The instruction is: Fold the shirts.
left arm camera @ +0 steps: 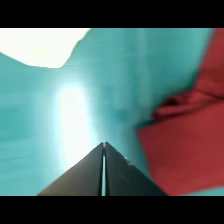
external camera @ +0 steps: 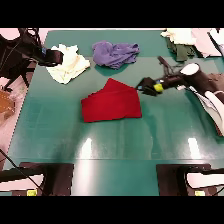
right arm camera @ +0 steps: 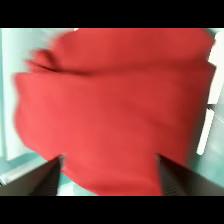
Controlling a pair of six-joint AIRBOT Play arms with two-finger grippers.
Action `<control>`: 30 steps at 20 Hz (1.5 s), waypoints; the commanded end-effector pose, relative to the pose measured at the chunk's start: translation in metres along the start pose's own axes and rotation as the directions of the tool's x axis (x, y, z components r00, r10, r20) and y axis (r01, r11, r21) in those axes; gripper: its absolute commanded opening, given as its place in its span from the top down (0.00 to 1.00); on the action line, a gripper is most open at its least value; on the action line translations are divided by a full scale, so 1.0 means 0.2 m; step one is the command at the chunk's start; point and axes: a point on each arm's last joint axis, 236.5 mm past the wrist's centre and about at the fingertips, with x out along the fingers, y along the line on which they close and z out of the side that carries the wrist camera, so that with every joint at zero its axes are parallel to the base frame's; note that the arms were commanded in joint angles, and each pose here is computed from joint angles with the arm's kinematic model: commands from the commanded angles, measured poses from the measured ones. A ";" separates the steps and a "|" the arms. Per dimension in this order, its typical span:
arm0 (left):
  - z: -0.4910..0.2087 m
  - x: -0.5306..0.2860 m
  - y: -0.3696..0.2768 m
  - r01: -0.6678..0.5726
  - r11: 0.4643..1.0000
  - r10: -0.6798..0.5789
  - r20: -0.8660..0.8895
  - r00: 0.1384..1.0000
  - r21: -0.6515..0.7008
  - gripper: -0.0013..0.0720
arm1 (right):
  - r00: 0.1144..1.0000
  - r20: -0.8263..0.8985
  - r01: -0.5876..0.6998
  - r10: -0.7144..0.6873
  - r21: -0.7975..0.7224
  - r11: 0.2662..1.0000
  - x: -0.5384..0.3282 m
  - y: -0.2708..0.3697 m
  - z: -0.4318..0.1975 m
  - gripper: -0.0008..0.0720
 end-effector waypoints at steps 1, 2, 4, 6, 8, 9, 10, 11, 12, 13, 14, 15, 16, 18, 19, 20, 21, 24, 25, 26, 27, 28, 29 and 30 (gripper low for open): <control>-0.02 -0.02 -0.18 0.156 0.988 -0.156 -0.015 0.988 0.000 0.95 | 0.998 -0.027 -0.060 0.063 0.104 0.993 -0.02 -0.21 -0.11 0.04; -0.02 -0.02 -0.21 0.180 0.984 -0.180 -0.019 0.984 0.004 0.95 | 0.996 -0.052 -0.060 0.066 0.111 0.992 0.03 -0.24 -0.14 0.04; -0.03 -0.03 -0.25 0.210 0.978 -0.210 -0.027 0.977 0.000 0.95 | 0.991 -0.111 -0.063 0.076 0.116 0.991 0.16 -0.27 -0.21 0.04; -0.06 -0.03 -0.25 0.213 0.977 -0.213 -0.050 0.976 -0.001 0.95 | 0.983 -0.150 -0.085 0.102 0.117 0.990 0.29 -0.23 -0.24 0.04; -0.08 -0.03 -0.25 0.213 0.977 -0.213 -0.064 0.975 -0.001 0.95 | 0.975 -0.184 -0.114 0.129 0.091 0.989 0.42 -0.14 -0.25 0.04; -0.08 -0.03 -0.25 0.213 0.977 -0.213 -0.066 0.975 -0.001 0.95 | 0.971 -0.187 -0.139 0.150 0.072 0.988 0.49 -0.06 -0.23 0.04; -0.08 -0.03 -0.25 0.214 0.977 -0.213 -0.066 0.975 -0.002 0.95 | 0.965 -0.192 -0.172 0.178 0.049 0.984 0.56 0.05 -0.22 0.05; -0.08 -0.03 -0.25 0.216 0.976 -0.216 -0.065 0.974 -0.002 0.95 | 0.961 -0.196 -0.196 0.197 0.027 0.980 0.63 0.15 -0.21 0.10; -0.08 -0.03 -0.26 0.217 0.976 -0.216 -0.063 0.974 -0.002 0.95 | 0.960 -0.198 -0.200 0.196 0.000 0.980 0.70 0.23 -0.19 0.31; -0.08 -0.03 -0.26 0.216 0.976 -0.216 -0.063 0.974 -0.002 0.95 | 0.959 -0.193 -0.221 0.208 -0.047 0.974 0.75 0.34 -0.17 0.81; -0.08 -0.03 -0.26 0.216 0.976 -0.216 -0.063 0.974 -0.002 0.95 | 0.957 -0.179 -0.247 0.229 -0.085 0.965 0.76 0.45 -0.12 0.96; -0.08 -0.04 -0.25 0.216 0.976 -0.215 -0.061 0.975 -0.001 0.95 | 0.955 -0.152 -0.272 0.255 -0.105 0.957 0.74 0.56 -0.06 0.97; -0.07 -0.05 -0.25 0.215 0.977 -0.215 -0.057 0.975 0.000 0.95 | 0.955 -0.122 -0.287 0.272 -0.130 0.949 0.67 0.64 0.01 0.97; -0.06 -0.07 -0.25 0.214 0.977 -0.214 -0.040 0.976 0.011 0.95 | 0.964 -0.043 -0.267 0.264 -0.164 0.950 0.42 0.70 0.20 0.97; -0.05 -0.08 -0.25 0.210 0.978 -0.209 -0.031 0.977 0.013 0.95 | 0.977 0.006 -0.208 0.213 -0.172 0.963 0.26 0.65 0.30 0.97; -0.05 -0.09 -0.25 0.210 0.978 -0.210 -0.028 0.977 0.017 0.95 | 0.987 0.066 -0.132 0.145 -0.171 0.976 0.06 0.57 0.41 0.97; -0.05 -0.09 -0.25 0.211 0.977 -0.211 -0.027 0.977 0.021 0.95 | 0.987 0.134 -0.067 0.089 -0.159 0.985 -0.17 0.49 0.51 0.97; -0.05 -0.09 -0.25 0.212 0.977 -0.211 -0.025 0.977 0.021 0.95 | 0.907 0.420 0.059 -0.036 -0.040 0.997 -1.00 0.24 0.76 0.97; -0.05 -0.09 -0.25 0.212 0.977 -0.211 -0.024 0.977 0.021 0.95 | 0.854 0.515 0.065 -0.075 0.036 0.997 -1.30 0.12 0.81 0.97; -0.05 -0.09 -0.25 0.212 0.977 -0.212 -0.025 0.977 0.020 0.95 | 0.799 0.588 0.067 -0.126 0.120 0.990 -1.57 -0.01 0.81 0.97; -0.05 -0.10 -0.25 0.213 0.977 -0.212 -0.025 0.977 0.021 0.95 | 0.753 0.633 0.066 -0.177 0.196 0.978 -1.80 -0.14 0.78 0.97; -0.05 -0.10 -0.25 0.213 0.977 -0.213 -0.021 0.977 0.021 0.95 | 0.717 0.660 0.056 -0.225 0.267 0.962 -2.00 -0.28 0.71 0.97; -0.05 -0.11 -0.25 0.214 0.977 -0.213 -0.015 0.977 0.022 0.95 | 0.695 0.667 0.045 -0.268 0.333 0.942 -2.14 -0.40 0.62 0.97; -0.04 -0.12 -0.25 0.214 0.977 -0.214 -0.009 0.977 0.023 0.95 | 0.681 0.664 0.027 -0.309 0.399 0.917 -2.23 -0.53 0.52 0.97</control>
